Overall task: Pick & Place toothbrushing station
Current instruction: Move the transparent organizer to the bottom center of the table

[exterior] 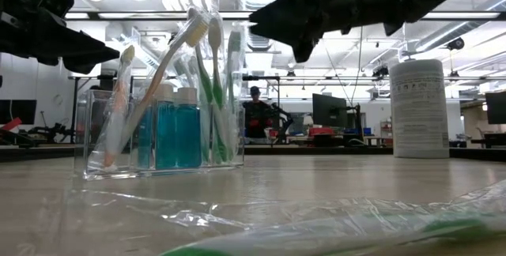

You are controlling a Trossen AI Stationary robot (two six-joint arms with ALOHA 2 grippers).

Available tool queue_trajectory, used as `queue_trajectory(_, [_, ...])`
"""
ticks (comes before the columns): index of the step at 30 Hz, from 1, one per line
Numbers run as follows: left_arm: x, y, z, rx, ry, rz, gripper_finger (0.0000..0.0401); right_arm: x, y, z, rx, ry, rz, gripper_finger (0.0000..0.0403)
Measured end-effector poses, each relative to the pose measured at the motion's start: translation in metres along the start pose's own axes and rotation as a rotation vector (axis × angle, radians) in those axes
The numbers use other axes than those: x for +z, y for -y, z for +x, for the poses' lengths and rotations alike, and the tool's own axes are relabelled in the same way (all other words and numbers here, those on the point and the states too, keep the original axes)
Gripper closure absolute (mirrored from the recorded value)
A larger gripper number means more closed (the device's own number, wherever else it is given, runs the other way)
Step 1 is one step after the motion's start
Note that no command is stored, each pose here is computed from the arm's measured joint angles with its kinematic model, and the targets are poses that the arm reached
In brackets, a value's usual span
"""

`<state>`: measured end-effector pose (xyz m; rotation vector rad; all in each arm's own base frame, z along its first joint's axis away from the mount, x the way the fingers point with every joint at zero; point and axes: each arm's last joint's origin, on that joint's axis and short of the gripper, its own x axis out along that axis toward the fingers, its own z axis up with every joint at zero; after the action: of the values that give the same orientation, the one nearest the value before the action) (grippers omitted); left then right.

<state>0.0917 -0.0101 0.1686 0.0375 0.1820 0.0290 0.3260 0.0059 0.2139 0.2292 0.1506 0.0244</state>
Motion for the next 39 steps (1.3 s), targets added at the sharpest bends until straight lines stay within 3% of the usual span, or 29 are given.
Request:
queue_trajectory(8, [0.000,0.000,0.000,0.000,0.000,0.000,0.0220,-0.001,-0.008,-0.021,-0.026,-0.202,-0.011,0.0280])
queue_trajectory(15, [0.000,0.000,0.000,0.000,0.000,0.000,0.0220,-0.022,-0.021,-0.022,0.032,-0.357,-0.233,0.0280])
queue_trajectory(25, [0.000,0.000,0.000,0.000,0.000,0.000,0.0220,-0.056,-0.022,0.011,0.102,-0.397,-0.502,0.0283])
queue_trajectory(31, [0.000,0.000,0.000,0.000,0.000,0.000,0.0220,-0.055,-0.024,0.037,0.095,-0.382,-0.590,0.0284])
queue_trajectory(39, [0.000,0.000,0.000,0.000,0.000,0.000,0.0220,-0.055,-0.025,0.062,0.097,-0.467,-0.693,0.0294])
